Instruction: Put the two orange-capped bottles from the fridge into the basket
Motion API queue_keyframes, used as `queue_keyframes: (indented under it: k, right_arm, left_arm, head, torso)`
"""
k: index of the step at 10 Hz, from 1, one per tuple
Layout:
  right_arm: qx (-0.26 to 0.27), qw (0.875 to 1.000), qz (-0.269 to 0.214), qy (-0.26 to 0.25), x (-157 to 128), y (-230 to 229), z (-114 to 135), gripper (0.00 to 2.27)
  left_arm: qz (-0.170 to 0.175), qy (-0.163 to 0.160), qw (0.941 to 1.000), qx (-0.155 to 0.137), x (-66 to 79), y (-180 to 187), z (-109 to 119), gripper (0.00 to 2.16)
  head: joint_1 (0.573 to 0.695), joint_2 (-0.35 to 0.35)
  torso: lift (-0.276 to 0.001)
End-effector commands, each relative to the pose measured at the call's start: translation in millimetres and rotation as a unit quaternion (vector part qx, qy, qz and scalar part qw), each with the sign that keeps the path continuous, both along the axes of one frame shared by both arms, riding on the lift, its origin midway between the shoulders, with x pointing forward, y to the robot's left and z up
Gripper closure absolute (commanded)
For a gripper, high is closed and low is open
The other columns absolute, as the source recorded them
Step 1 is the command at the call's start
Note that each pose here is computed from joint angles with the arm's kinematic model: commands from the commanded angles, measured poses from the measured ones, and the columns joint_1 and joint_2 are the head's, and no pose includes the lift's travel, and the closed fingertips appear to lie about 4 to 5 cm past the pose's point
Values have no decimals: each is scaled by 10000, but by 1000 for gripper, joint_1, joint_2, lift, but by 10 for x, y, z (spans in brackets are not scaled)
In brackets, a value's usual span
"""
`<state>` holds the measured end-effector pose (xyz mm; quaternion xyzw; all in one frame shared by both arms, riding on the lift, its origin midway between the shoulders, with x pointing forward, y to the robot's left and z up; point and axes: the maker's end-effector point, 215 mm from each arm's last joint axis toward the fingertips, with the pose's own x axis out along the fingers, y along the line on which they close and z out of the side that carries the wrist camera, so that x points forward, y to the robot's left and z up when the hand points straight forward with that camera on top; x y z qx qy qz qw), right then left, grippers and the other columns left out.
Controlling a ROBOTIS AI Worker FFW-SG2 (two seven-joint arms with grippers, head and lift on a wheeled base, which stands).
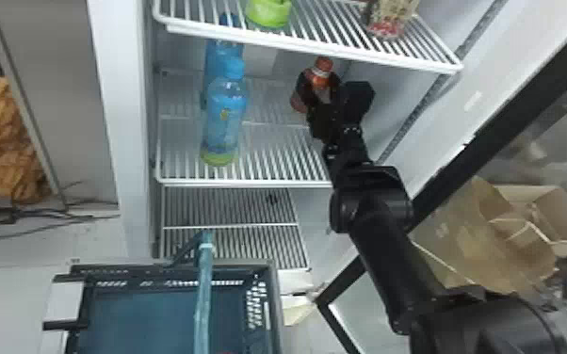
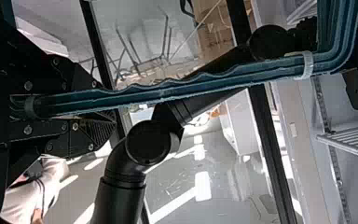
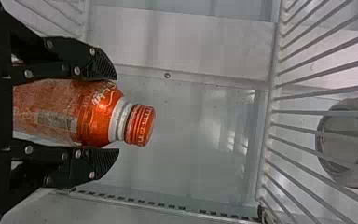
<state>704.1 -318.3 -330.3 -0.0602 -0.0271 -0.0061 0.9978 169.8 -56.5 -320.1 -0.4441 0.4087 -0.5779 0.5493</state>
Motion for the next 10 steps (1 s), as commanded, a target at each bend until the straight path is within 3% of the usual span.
queue_keyframes:
  k: [1,7,10]
  right_arm:
    - [65,9999,82,-98,-4,89,63,880]
    - [18,9983,430,-386,-387,417,133,880]
    - [5,9976,508,-470,-814,405,266,880]
  left_arm:
    - [9,12,10000,-9,0,8,1,1197]
    - [72,60,9999,-52,6,52,9,1197]
    - [67,63,9999,-55,3,54,11,1197]
  head:
    - [695,-350]
    - [695,-350]
    - [695,-350]
  torso:
    - [-235]
    - [-235]
    - [-235]
